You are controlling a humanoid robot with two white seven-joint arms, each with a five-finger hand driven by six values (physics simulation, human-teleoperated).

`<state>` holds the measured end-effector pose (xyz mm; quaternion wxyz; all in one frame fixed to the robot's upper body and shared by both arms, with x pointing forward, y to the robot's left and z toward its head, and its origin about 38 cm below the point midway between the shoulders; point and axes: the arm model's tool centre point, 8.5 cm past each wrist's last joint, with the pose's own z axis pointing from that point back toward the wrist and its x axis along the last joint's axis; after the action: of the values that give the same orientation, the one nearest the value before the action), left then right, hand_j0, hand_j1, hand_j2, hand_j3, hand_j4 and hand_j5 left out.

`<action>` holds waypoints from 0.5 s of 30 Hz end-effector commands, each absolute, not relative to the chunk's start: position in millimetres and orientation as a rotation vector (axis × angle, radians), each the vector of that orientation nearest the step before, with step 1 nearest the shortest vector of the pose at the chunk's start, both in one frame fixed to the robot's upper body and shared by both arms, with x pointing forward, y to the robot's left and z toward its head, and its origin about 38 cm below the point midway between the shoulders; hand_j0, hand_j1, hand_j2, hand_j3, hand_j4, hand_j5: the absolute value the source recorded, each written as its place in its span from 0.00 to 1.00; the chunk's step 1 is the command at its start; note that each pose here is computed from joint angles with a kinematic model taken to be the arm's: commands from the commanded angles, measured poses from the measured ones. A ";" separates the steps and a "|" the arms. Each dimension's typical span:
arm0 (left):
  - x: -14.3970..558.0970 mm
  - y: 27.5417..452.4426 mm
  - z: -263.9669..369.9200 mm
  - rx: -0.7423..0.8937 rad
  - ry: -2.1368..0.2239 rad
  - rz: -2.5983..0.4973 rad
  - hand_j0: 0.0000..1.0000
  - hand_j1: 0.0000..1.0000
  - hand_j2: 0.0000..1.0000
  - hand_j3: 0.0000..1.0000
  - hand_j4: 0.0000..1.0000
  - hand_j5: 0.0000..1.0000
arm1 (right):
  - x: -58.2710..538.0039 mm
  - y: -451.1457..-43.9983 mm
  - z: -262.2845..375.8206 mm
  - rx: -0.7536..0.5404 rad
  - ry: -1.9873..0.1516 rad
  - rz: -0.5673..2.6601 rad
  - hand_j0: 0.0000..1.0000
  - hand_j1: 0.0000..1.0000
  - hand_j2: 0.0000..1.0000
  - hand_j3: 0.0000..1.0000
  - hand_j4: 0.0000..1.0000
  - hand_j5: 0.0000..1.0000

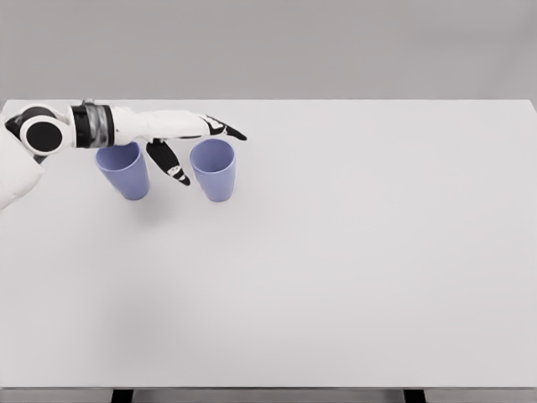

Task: Place the right cup on the left cup with left arm

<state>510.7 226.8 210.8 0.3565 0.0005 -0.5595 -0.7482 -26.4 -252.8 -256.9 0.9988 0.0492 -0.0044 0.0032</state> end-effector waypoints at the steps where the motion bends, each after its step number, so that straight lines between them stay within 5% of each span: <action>1: 509.4 224.9 215.6 -0.002 -1.465 -1.930 1.00 1.00 1.00 1.00 1.00 1.00 | -26.4 -252.7 -256.9 0.099 -0.009 0.007 1.00 1.00 1.00 1.00 1.00 1.00; 13: 510.1 206.3 205.2 0.041 -1.410 -2.033 1.00 1.00 1.00 1.00 1.00 1.00 | -26.4 -252.7 -256.9 0.099 -0.009 0.007 1.00 1.00 1.00 1.00 1.00 1.00; 14: 510.1 206.4 205.1 0.043 -1.409 -2.034 0.99 0.99 0.99 0.99 0.99 0.99 | -26.4 -252.7 -256.9 0.099 -0.009 0.007 1.00 1.00 1.00 1.00 1.00 1.00; 15: 510.0 206.3 204.7 0.042 -1.407 -2.036 0.86 0.86 0.86 0.86 0.86 0.86 | -26.4 -252.7 -256.9 0.099 -0.009 0.007 1.00 1.00 1.00 1.00 1.00 1.00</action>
<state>509.1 207.7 204.1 0.3282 0.0134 -0.5382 -0.7761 -26.4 -252.8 -256.9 0.9988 0.0492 -0.0044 0.0032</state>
